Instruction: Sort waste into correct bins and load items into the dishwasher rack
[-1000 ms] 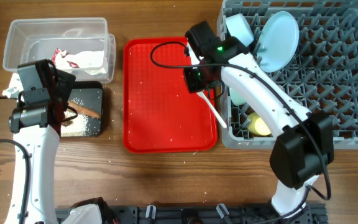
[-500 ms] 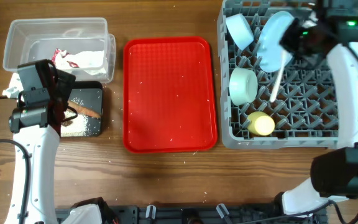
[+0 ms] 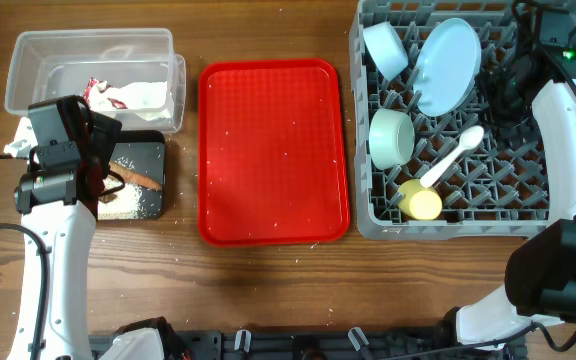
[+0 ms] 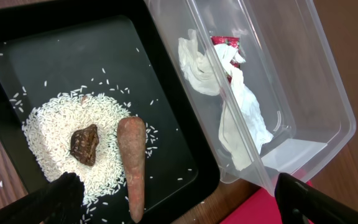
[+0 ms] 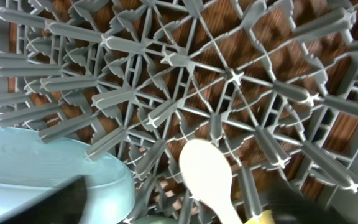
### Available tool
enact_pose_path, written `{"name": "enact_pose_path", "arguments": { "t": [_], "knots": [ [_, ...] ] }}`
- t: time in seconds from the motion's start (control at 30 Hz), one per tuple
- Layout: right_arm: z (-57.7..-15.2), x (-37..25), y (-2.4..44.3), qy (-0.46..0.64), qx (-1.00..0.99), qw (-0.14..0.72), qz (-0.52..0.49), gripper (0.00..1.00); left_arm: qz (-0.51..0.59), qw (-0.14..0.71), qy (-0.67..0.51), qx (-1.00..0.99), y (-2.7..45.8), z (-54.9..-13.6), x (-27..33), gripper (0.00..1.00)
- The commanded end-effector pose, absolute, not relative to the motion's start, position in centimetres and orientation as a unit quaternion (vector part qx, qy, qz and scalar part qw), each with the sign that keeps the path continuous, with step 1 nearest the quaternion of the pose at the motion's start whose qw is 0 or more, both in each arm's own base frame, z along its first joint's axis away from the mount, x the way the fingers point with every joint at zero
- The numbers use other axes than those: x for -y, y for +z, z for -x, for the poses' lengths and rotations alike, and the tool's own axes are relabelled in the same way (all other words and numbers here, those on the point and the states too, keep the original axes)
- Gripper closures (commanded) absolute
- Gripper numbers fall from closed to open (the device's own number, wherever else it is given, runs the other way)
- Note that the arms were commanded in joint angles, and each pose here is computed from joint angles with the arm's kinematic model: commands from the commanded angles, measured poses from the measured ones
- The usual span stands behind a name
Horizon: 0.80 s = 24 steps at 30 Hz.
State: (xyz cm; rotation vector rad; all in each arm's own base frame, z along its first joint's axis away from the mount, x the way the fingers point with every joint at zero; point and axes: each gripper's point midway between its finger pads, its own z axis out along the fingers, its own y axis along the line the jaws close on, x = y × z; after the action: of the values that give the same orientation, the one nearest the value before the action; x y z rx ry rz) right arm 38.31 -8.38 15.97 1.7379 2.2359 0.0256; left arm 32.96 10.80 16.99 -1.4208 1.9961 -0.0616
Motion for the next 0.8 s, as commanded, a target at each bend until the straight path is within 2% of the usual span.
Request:
{"name": "enact_pose_path", "arguments": {
  "t": [0.0, 0.2, 0.33, 0.47, 0.53, 0.6, 0.67, 0.77],
  "knots": [
    [-38.0, 9.2, 17.2, -0.010, -0.796, 0.179, -0.579, 0.00, 0.541, 0.347, -0.017, -0.766, 17.6, -33.1, -11.2, 0.00],
    [-37.1, 7.5, 24.3, 0.018, -0.880, 0.264, -0.394, 0.00, 0.541, 0.347, -0.017, -0.766, 17.6, -33.1, -11.2, 0.00],
    [-35.5, 1.8, 29.4, 0.122, -0.923, 0.318, -0.180, 0.00, 0.541, 0.347, -0.017, -0.766, 17.6, -33.1, -11.2, 0.00],
    [-33.0, -3.4, 31.8, 0.112, -0.931, 0.347, -0.024, 0.00, 0.541, 0.347, -0.017, -0.766, 17.6, -33.1, -11.2, 0.00],
    [-32.1, -4.9, 31.9, 0.085, -0.934, 0.348, 0.002, 0.00, 0.541, 0.347, -0.017, -0.766, 17.6, -33.1, -11.2, 0.00],
    [-31.6, -7.0, 32.1, 0.104, -0.933, 0.344, 0.017, 0.00, 0.541, 0.347, -0.017, -0.766, 17.6, -33.1, -11.2, 0.00],
    [-31.6, -7.5, 31.9, 0.123, -0.934, 0.335, -0.031, 0.00, 0.541, 0.347, -0.017, -0.766, 17.6, -33.1, -11.2, 0.00],
    [-31.9, -6.6, 31.6, 0.101, -0.935, 0.337, -0.044, 0.00, 0.541, 0.347, -0.017, -0.766, 17.6, -33.1, -11.2, 0.00]
  ]
}}
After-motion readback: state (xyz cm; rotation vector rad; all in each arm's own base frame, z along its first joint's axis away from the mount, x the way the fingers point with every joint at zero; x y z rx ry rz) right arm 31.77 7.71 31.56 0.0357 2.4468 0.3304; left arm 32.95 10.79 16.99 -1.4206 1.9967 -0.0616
